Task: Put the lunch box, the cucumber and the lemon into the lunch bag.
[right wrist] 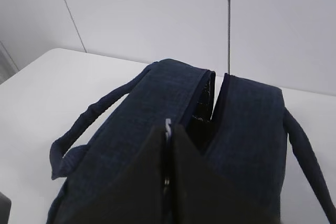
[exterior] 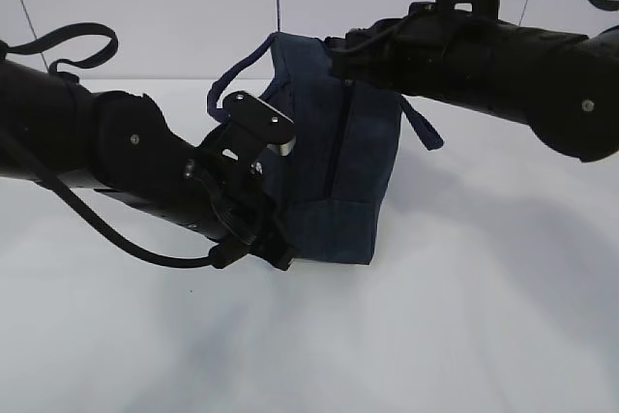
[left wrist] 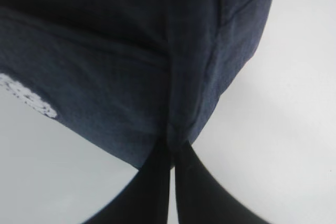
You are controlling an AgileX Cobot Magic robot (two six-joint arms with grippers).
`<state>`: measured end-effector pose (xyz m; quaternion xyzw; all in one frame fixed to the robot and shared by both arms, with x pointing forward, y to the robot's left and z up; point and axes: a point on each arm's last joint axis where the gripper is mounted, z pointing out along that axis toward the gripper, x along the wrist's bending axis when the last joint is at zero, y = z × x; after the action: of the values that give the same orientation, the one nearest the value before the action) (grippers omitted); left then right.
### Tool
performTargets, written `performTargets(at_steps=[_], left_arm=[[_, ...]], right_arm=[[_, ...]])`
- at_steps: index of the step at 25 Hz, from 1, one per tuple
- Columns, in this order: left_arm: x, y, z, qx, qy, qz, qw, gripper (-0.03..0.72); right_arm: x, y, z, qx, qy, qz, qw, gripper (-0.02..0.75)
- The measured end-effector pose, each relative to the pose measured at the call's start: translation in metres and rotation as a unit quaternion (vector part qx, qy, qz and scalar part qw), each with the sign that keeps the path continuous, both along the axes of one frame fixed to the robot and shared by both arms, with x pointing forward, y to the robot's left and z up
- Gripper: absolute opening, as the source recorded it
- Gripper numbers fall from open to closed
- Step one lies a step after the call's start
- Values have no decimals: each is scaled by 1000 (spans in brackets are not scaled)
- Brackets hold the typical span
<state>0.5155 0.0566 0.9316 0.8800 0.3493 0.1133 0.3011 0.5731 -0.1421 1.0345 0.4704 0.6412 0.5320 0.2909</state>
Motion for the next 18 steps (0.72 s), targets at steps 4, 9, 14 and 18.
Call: performTargets(at_steps=[4, 9, 14, 18], left_arm=[[0, 0, 0, 0, 0, 0, 1000, -12], [0, 0, 0, 0, 0, 0, 1000, -12], [0, 0, 0, 0, 1, 0, 1000, -12], [-1, 0, 0, 1, 4, -1, 1000, -12]], right_arm=[[4, 0, 5, 16, 41, -18, 999, 18], [7, 2, 12, 17, 76, -21, 997, 17], [8, 4, 18, 19, 102, -22, 994, 18], [7, 4, 16, 32, 121, -28, 992, 17]])
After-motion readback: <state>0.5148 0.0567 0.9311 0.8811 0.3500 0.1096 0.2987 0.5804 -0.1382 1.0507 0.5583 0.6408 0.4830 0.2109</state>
